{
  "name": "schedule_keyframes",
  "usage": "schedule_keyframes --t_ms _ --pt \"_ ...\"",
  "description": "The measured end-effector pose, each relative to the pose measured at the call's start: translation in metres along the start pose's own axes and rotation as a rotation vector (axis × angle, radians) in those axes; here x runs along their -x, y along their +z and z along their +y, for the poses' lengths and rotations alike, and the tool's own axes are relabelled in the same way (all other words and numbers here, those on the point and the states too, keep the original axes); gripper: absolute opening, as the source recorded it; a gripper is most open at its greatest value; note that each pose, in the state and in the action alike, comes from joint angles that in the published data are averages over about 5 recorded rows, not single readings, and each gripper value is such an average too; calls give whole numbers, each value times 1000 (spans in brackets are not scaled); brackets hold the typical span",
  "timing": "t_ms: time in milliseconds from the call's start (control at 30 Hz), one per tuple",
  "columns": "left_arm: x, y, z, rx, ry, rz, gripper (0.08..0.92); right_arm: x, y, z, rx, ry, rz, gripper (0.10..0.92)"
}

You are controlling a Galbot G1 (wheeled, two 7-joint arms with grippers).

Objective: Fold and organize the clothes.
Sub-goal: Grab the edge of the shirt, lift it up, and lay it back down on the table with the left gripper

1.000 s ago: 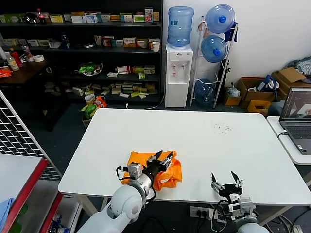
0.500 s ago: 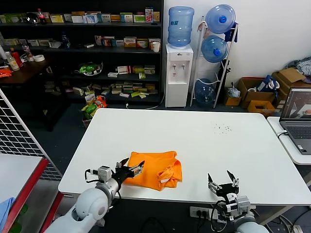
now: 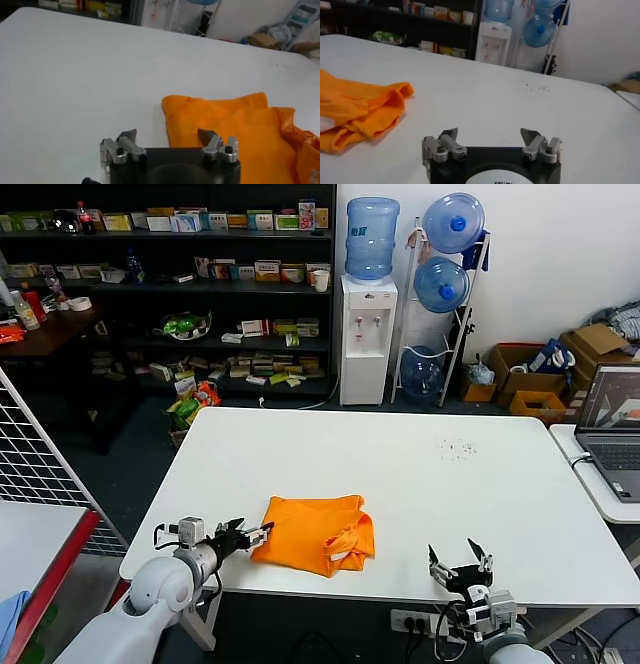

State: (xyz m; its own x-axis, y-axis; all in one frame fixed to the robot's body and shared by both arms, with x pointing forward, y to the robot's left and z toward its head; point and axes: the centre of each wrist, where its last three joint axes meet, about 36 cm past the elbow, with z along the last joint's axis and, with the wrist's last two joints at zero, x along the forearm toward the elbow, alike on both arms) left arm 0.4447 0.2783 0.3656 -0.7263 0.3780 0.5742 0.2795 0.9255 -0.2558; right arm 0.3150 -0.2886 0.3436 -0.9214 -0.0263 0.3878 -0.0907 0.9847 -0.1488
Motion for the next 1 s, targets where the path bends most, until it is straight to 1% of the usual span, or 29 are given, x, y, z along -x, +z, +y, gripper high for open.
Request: schedule_keyframes --t_ms 300,400,500,667,1000 --pt "14 -4 4 -41 49 24 823 0 0 -3 2 5 2 823" --pt "17 -2 4 -44 60 33 801 0 -1 -3 4 4 0 823" --pt "19 0 3 -45 69 37 732 -1 -1 -3 5 4 -1 823" --pt "20 2 2 -46 80 34 585 -2 -3 -3 5 4 -4 823" --pt "9 -2 -2 -55 88 2 299 0 -7 -2 2 8 -13 823"
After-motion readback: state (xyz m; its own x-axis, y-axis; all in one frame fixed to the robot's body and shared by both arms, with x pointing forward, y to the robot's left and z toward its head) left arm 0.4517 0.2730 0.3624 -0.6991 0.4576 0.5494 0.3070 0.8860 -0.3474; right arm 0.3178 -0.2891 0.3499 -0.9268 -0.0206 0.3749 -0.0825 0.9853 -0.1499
